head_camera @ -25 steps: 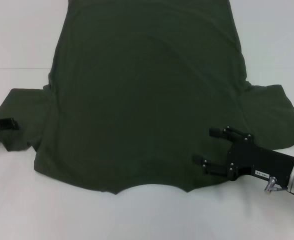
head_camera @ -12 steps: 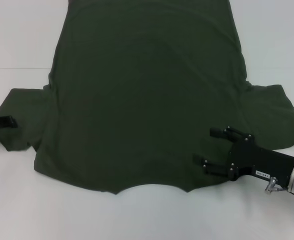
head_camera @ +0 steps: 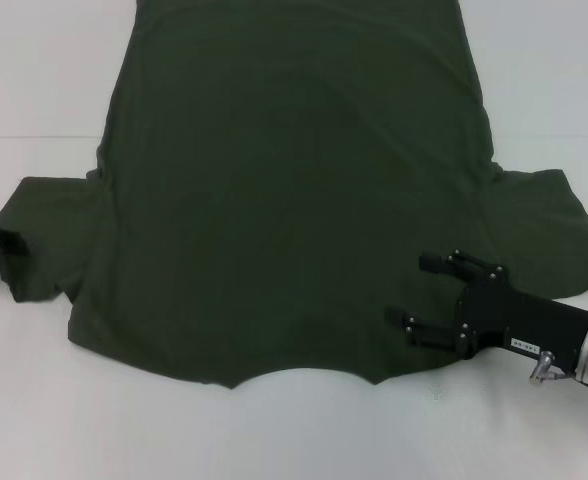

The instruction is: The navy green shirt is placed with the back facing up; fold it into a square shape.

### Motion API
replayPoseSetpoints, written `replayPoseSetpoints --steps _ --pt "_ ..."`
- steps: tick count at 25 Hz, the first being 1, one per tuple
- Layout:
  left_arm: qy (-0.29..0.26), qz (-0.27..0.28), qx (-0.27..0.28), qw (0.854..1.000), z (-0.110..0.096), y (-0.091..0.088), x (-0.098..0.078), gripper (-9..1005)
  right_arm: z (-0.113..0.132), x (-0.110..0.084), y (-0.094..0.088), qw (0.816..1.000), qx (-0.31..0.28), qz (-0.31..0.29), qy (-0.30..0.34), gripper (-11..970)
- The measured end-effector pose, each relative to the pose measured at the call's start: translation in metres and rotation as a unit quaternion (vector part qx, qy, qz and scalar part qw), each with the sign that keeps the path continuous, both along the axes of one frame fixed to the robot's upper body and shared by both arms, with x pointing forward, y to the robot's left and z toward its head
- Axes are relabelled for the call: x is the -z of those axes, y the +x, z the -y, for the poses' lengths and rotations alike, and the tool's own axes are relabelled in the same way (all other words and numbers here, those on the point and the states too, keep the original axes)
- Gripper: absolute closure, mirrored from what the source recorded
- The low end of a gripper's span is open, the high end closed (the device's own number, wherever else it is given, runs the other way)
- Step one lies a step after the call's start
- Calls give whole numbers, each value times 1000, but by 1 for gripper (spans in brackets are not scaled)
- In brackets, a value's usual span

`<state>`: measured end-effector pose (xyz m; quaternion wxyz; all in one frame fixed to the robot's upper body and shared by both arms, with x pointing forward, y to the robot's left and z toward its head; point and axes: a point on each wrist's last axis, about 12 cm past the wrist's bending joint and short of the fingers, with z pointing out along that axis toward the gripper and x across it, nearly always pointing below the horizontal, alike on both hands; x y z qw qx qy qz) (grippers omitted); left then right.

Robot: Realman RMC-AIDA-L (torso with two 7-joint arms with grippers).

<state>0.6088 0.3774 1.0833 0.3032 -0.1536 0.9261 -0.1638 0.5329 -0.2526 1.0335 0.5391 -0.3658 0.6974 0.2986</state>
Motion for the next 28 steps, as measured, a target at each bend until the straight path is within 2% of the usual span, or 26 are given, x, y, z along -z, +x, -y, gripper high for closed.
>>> replayPoseSetpoints --steps 5,8,13,22,28 --pt "5 -1 1 1000 -1 0 0 523 0 -1 1 1000 0 2 0 31" --pt "13 -4 2 1000 -2 0 1 756 0 -2 2 1000 -1 3 -1 31" --pt "15 -5 4 1000 -1 0 1 935 -1 -2 3 1000 -2 4 -1 32" --pt "24 1 18 1000 -1 -2 1 947 0 -2 2 1000 0 4 2 32" --pt "38 22 18 999 -4 -4 -5 953 2 -3 0 1000 8 7 12 32"
